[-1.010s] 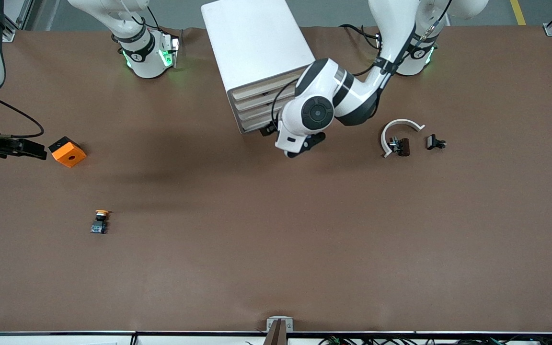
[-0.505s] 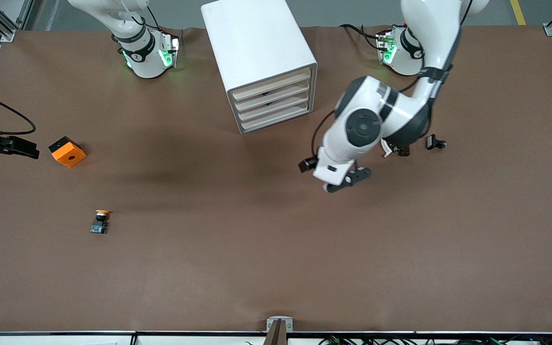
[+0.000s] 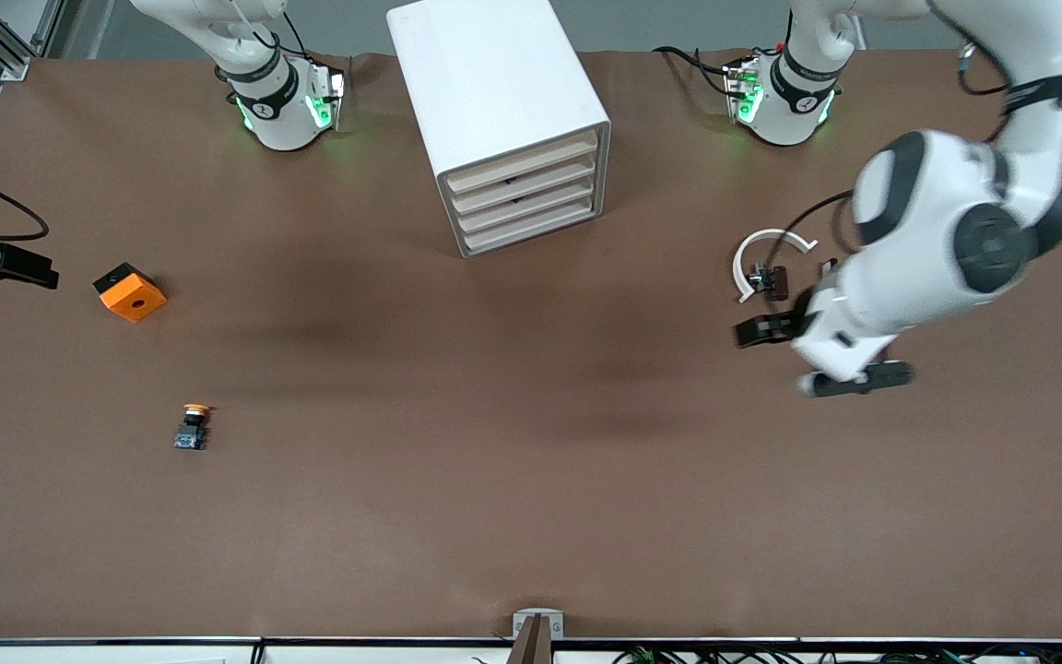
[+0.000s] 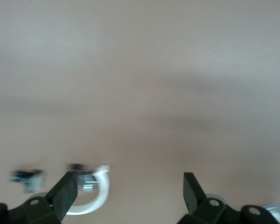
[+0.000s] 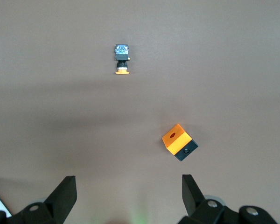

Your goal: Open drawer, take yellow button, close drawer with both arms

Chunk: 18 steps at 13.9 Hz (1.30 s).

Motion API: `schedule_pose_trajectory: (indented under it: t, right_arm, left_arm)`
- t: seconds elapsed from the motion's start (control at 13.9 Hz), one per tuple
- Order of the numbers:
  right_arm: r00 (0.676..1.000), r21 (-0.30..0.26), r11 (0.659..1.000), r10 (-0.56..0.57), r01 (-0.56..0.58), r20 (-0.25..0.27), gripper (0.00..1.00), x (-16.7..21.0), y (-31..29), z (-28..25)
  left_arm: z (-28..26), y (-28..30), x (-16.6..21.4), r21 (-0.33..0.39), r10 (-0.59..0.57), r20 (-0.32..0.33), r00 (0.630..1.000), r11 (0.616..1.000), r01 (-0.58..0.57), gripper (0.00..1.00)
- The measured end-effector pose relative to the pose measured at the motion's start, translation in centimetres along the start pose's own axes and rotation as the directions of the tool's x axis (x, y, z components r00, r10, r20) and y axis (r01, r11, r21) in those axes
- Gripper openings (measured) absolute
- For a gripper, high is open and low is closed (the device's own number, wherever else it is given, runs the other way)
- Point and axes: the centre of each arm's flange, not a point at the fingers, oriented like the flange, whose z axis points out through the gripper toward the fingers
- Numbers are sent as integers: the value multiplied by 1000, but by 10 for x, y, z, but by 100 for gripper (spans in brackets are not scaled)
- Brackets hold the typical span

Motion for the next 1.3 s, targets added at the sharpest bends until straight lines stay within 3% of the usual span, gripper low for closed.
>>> schedule_pose_trajectory:
  t: [0.29,0.5,0.87,1.08,1.3]
  right_arm:
    - [1000,2,1000,3,-3,10,100,-15,0,-34]
    - [1000,27,1000,6,-7,30,100,-25,-1,-43]
    - [999,72,996,44,-45,14,100,-49,21,-52]
    - [999,74,996,42,-41,-7,100,-63,19,-60]
    - [997,75,996,46,-41,-65,100,-75,19,-56]
  left_arm:
    - [-81,-104,-34,13,112,-28,993,994,-112,100]
    - [-101,-160,-77,9,120,-52,991,993,-119,100]
    - [-118,-177,-126,24,115,-166,979,993,-112,100]
    - [-137,-172,-126,44,127,-231,965,992,-120,100]
    - [-160,-169,-105,52,135,-270,954,991,-125,100]
